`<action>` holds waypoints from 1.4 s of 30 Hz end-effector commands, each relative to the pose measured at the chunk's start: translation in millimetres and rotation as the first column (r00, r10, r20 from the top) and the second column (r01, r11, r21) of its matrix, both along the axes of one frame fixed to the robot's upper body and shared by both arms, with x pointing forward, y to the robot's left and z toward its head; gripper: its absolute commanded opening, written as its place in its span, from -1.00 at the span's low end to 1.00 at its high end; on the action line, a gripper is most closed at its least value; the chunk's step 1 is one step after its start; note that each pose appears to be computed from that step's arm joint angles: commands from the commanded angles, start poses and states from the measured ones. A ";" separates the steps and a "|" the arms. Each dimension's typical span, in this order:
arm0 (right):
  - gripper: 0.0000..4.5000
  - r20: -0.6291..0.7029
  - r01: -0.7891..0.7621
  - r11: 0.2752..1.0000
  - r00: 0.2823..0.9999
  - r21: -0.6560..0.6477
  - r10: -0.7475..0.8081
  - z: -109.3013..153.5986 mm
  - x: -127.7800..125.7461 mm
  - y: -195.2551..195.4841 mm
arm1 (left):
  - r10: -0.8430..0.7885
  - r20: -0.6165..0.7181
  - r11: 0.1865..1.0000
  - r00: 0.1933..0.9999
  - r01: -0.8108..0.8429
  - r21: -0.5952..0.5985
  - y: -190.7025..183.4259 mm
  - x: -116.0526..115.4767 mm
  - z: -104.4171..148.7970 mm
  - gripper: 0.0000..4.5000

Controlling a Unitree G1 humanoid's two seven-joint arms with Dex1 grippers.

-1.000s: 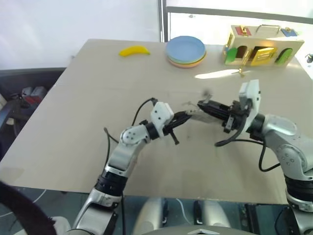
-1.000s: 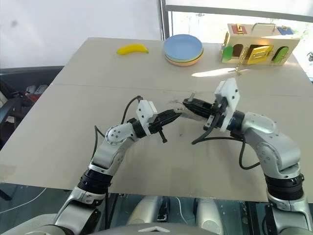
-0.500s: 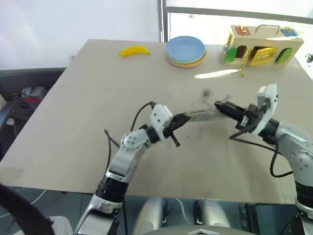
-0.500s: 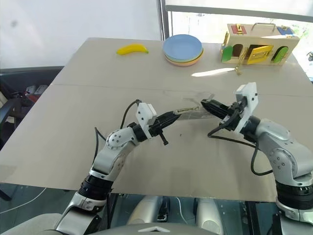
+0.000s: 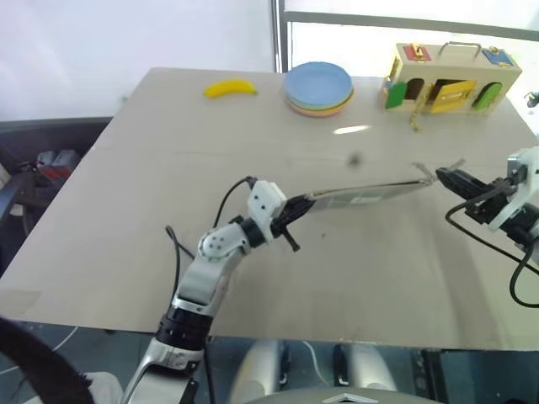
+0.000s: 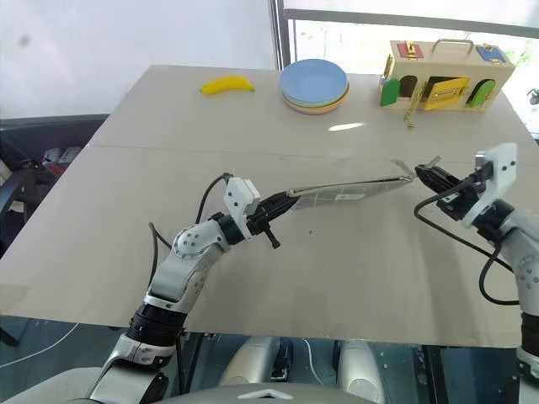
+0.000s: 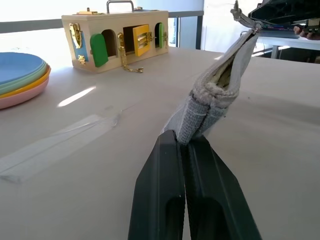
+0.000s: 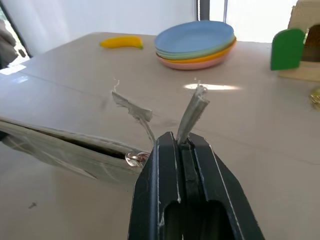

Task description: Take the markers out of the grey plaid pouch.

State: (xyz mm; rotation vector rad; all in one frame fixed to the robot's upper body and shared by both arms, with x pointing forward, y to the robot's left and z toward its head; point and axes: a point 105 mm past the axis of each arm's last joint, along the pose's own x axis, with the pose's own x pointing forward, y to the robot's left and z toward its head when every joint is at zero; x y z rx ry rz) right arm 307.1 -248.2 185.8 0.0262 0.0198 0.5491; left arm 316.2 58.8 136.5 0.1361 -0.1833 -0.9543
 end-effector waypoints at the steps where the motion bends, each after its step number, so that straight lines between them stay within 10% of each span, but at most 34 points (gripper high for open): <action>1: -0.97 0.013 0.087 0.995 0.996 -0.044 -0.086 9.9 -1.9 -23.0 | 0.024 0.047 1.000 0.999 -0.023 -0.018 7.8 -0.1 13.2 -1.00; 7: -0.63 0.020 0.103 0.986 0.995 -0.130 -0.102 12.3 -3.5 -32.9 | 0.018 0.042 1.000 0.999 -0.017 -0.023 5.9 0.9 12.8 -1.00; 12: 0.32 0.085 0.013 0.986 0.996 -0.166 0.001 30.1 -5.6 -13.2 | -0.001 0.040 1.000 0.999 0.002 -0.026 0.6 -0.6 12.7 -1.00; 19: 0.32 0.168 -0.172 0.965 0.964 -0.195 0.206 54.9 -9.8 39.3 | -0.016 0.036 0.999 0.999 0.017 -0.032 -5.4 0.0 12.7 -1.00; 26: -0.97 0.045 -0.384 0.877 0.909 -0.290 0.413 9.7 -23.3 90.2 | -0.018 0.033 0.999 0.999 0.020 -0.038 -8.9 -0.3 12.1 -1.00; 42: -0.97 -0.028 -0.360 0.846 0.924 -0.393 0.381 -19.7 -11.7 86.4 | -0.028 0.035 0.999 0.999 0.029 -0.028 -10.1 -2.5 11.2 -1.00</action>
